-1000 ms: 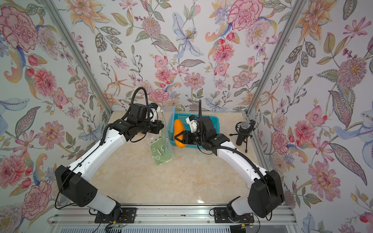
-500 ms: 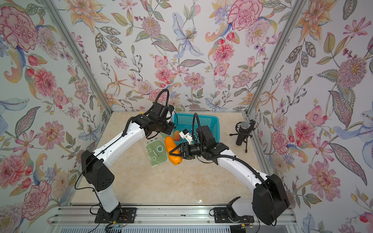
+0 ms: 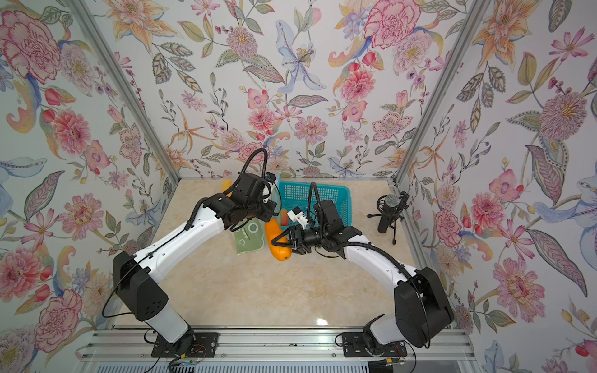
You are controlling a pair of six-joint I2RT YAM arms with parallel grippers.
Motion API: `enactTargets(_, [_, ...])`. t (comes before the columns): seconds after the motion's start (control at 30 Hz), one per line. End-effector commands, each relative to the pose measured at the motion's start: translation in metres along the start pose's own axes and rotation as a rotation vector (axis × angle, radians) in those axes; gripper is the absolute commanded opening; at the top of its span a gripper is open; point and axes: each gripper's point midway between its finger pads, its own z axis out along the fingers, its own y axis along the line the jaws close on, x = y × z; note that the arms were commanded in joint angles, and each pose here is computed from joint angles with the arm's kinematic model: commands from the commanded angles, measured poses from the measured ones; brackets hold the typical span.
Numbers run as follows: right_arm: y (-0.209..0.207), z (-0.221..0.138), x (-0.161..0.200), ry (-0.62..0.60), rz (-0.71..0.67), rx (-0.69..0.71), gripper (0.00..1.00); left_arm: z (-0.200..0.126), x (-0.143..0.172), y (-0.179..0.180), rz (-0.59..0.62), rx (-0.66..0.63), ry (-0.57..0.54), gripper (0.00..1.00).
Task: Place the mango in a zip-top bag and seal the zipper
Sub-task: Place the mango in the zipper food storage bag.
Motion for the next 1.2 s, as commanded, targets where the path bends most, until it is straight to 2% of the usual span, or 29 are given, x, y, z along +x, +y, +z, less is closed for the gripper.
enactTargets(0.0, [-0.005, -0.003, -0.005, -0.006, 0.022, -0.015, 0.4, -0.011, -0.003, -0.002, 0.023, -0.008, -0.038, 0.0])
enactTargets(0.47, [-0.036, -0.006, -0.041, -0.066, 0.081, 0.035, 0.41, -0.018, 0.004, -0.026, -0.009, 0.102, -0.04, 0.0])
enactTargets(0.73, [-0.003, 0.003, -0.065, -0.063, -0.015, -0.008, 0.43, -0.021, 0.014, -0.031, -0.026, 0.138, 0.004, 0.0])
enactTargets(0.83, [-0.006, 0.008, -0.07, -0.063, -0.011, -0.002, 0.43, -0.024, 0.012, -0.036, -0.033, 0.167, -0.001, 0.0])
enactTargets(1.1, [-0.029, 0.007, -0.103, -0.192, -0.006, 0.118, 0.43, -0.037, 0.0, -0.054, -0.09, 0.285, -0.024, 0.0])
enactTargets(1.17, [-0.038, 0.006, -0.111, -0.236, -0.007, 0.177, 0.47, -0.043, -0.005, -0.056, -0.107, 0.311, -0.031, 0.0])
